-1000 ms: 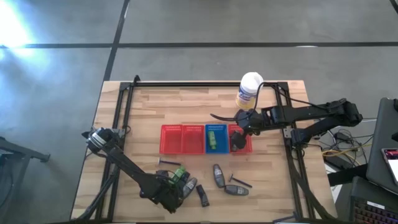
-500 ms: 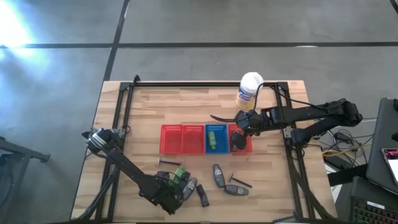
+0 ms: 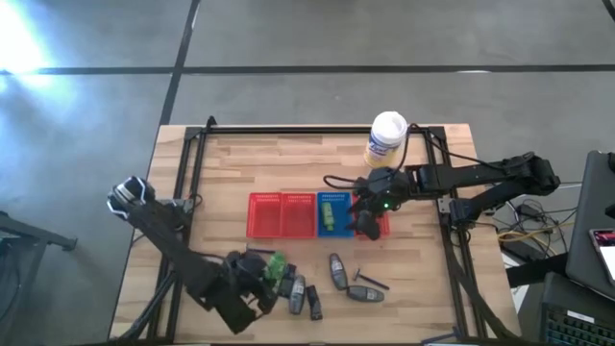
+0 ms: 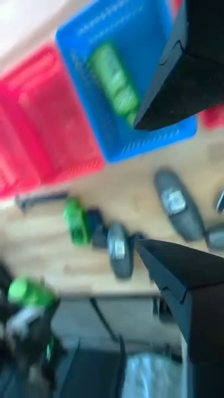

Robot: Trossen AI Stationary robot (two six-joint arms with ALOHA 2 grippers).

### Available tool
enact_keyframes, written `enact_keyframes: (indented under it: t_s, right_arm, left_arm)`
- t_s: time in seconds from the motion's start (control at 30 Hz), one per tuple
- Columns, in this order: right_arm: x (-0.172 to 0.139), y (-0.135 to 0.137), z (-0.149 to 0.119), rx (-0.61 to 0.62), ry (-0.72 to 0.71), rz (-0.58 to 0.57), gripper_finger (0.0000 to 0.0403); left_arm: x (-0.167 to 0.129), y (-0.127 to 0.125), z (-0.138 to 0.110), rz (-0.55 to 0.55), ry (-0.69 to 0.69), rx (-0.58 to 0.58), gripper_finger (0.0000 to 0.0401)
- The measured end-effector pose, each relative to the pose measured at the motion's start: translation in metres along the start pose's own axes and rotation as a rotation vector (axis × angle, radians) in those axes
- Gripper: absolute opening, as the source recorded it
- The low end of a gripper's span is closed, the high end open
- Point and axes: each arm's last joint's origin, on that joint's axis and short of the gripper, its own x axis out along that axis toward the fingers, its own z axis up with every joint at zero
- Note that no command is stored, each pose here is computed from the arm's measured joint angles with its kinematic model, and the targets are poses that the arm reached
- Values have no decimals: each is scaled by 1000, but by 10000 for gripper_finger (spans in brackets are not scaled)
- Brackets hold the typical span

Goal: Pick & Place Travel size toiletries

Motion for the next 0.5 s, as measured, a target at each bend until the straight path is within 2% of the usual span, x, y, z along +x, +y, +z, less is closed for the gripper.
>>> enact_keyframes:
  t_s: [0.2, 0.5]
  right_arm:
    - [-1, 0, 1, 69, 22, 56, 286]
    - [0, 1, 1, 175, 34, 69, 294]
  left_arm:
    - [13, 4, 27, 49, -21, 301, 156]
    - [46, 8, 84, 90, -83, 580, 156]
